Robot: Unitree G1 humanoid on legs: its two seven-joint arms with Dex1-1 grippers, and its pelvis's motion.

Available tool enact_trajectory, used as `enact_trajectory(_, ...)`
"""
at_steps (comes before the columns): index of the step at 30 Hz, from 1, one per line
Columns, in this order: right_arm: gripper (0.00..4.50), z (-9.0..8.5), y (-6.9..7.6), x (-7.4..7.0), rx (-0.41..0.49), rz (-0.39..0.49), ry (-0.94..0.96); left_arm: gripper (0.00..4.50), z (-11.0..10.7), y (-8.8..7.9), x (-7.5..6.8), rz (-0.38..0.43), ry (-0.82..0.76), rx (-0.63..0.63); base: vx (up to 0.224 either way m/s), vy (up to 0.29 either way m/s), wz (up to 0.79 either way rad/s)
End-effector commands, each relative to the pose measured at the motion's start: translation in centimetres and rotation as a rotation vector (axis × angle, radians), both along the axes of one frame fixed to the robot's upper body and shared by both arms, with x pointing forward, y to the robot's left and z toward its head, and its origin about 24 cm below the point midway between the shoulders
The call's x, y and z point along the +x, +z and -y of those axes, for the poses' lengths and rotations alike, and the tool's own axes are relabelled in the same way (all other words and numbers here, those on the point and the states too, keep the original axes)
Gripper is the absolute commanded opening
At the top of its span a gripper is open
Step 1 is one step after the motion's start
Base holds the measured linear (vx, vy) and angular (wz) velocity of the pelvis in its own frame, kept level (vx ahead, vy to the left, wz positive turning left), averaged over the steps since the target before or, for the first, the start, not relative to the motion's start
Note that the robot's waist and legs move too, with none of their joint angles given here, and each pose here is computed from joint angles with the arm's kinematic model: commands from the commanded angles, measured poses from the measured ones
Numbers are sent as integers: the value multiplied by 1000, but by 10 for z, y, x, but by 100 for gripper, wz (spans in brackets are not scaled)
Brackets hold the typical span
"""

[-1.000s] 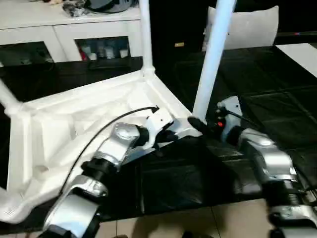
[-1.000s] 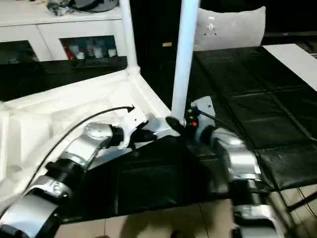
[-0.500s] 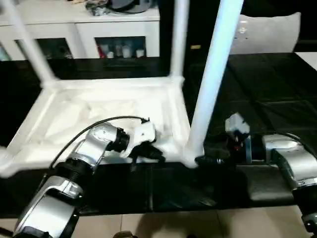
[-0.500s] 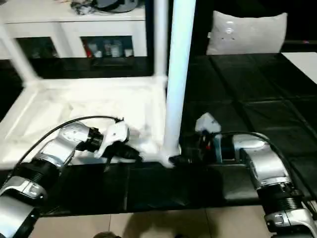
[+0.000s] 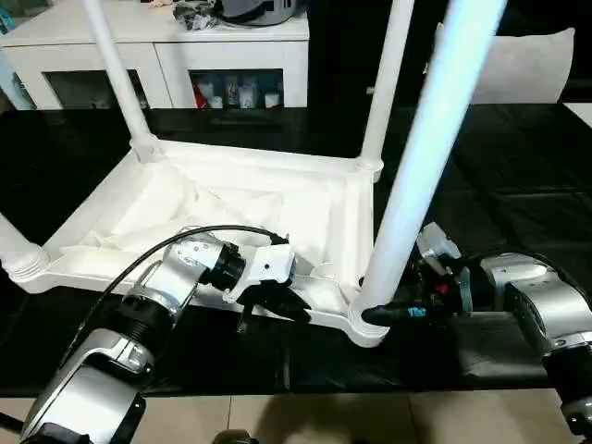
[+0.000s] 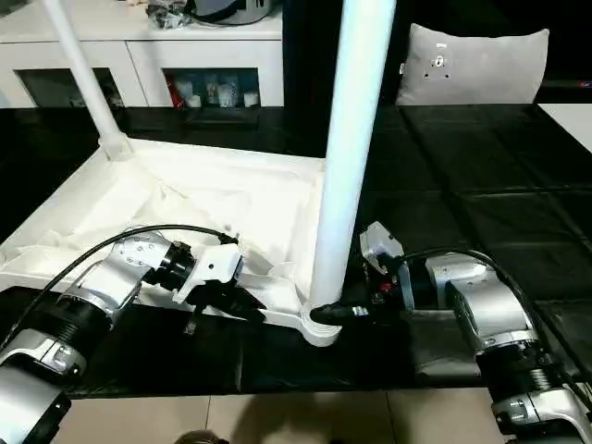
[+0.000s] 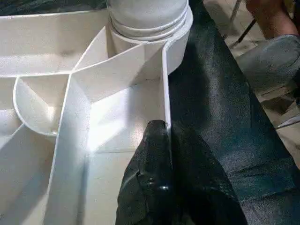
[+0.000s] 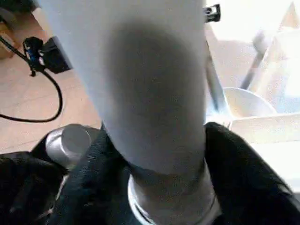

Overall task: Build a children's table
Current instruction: Rotate leg to tighten

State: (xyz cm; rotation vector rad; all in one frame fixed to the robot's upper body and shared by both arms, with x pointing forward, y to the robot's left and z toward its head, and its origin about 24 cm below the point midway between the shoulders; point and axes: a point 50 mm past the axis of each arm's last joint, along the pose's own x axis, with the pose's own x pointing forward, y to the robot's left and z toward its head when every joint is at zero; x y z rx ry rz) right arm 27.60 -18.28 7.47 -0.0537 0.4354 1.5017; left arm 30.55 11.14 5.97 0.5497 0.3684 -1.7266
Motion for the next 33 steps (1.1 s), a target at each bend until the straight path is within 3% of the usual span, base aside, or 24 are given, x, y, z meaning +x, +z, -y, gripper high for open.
enact_trajectory(1, 227, -1, 3, 0, 5, -8, 25, 0, 8, 12, 0, 56, -63, -34, 0, 0, 0)
enact_trajectory(9, 207, -18, -2, 2, 65, -38, -80, 0, 12, 12, 10, 40, 102, -74, 0, 0, 0)
enact_trajectory(13, 207, -34, -6, 17, 35, 18, -289, 0, 23, 16, 18, 22, 227, -107, 0, 0, 0)
enact_trajectory(16, 205, -42, -6, 33, 43, 34, -511, 0, 47, 26, 25, -2, 381, -179, 0, 0, 0)
enact_trajectory(23, 204, -66, -12, 55, -43, 50, -847, 0, 73, 28, 38, 51, 640, -219, 0, 0, 0)
enact_trajectory(24, 204, -72, -10, 59, -31, 90, -896, 0, 77, 28, 42, 80, 701, -224, 0, 0, 0)
enact_trajectory(27, 269, -77, -6, 60, 6, 120, -889, 0, 78, 30, 43, 82, 730, -236, 0, 0, 0)
enact_trajectory(33, 314, -77, -1, 59, 64, 117, -879, 0, 74, 31, 42, 101, 712, -229, 0, 0, 0)
